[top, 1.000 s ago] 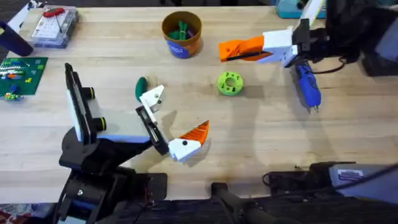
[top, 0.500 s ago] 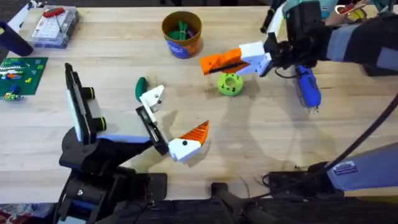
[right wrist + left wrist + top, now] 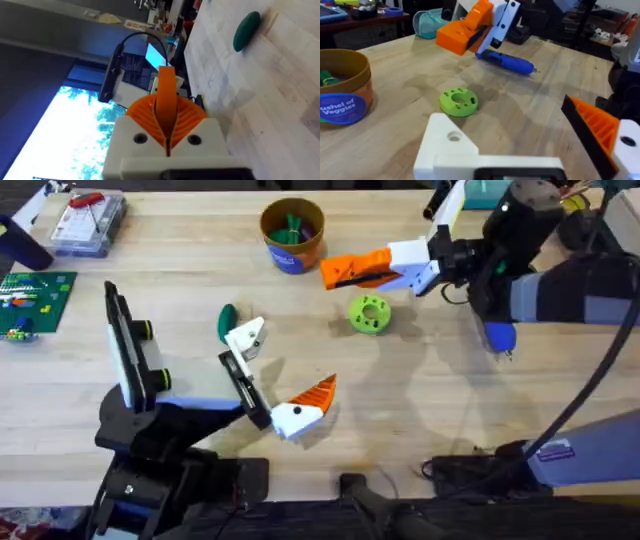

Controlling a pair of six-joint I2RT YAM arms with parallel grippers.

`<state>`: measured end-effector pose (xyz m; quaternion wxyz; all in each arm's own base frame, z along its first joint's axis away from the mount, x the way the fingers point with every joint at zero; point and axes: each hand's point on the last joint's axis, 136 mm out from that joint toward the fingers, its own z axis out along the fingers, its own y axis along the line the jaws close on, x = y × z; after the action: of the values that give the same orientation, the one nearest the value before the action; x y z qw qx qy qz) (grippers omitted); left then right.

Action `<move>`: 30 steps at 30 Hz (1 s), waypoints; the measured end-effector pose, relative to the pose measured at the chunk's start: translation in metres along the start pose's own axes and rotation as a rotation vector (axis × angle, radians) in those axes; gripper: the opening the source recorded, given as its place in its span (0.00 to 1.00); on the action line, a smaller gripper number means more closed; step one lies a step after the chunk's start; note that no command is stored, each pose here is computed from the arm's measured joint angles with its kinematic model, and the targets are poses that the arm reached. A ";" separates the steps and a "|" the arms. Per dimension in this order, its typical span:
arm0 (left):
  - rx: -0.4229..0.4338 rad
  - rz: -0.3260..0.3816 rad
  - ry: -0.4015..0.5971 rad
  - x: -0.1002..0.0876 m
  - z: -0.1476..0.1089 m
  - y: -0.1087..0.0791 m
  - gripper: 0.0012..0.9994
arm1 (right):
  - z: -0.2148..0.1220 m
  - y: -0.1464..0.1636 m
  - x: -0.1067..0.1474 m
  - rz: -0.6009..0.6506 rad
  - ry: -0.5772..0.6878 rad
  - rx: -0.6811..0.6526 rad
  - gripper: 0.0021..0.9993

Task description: Pick up the gripper from the table and insert it into the empty holder that is missing its gripper. Then pick up a screw, insert it into the mounting hole, and use the screwdriver to tighten it. Finally, clean up the table by picking up the vegetable and placing it into the bucket.

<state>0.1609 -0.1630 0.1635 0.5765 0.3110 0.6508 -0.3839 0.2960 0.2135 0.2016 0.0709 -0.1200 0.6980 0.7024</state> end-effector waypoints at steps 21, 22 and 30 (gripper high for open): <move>0.000 0.000 0.000 0.000 0.000 0.000 0.99 | 0.046 -0.009 0.055 0.175 0.166 -0.029 0.00; 0.000 0.000 0.000 0.000 0.000 0.000 0.99 | 0.048 -0.012 0.057 0.182 0.174 -0.029 0.00; 0.000 0.000 0.000 0.000 0.000 0.000 0.99 | 0.064 -0.016 0.073 0.177 0.235 -0.039 0.00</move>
<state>0.1609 -0.1630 0.1635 0.5766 0.3110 0.6508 -0.3838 0.2256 0.2724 0.1668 -0.0757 -0.1405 0.6958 0.7003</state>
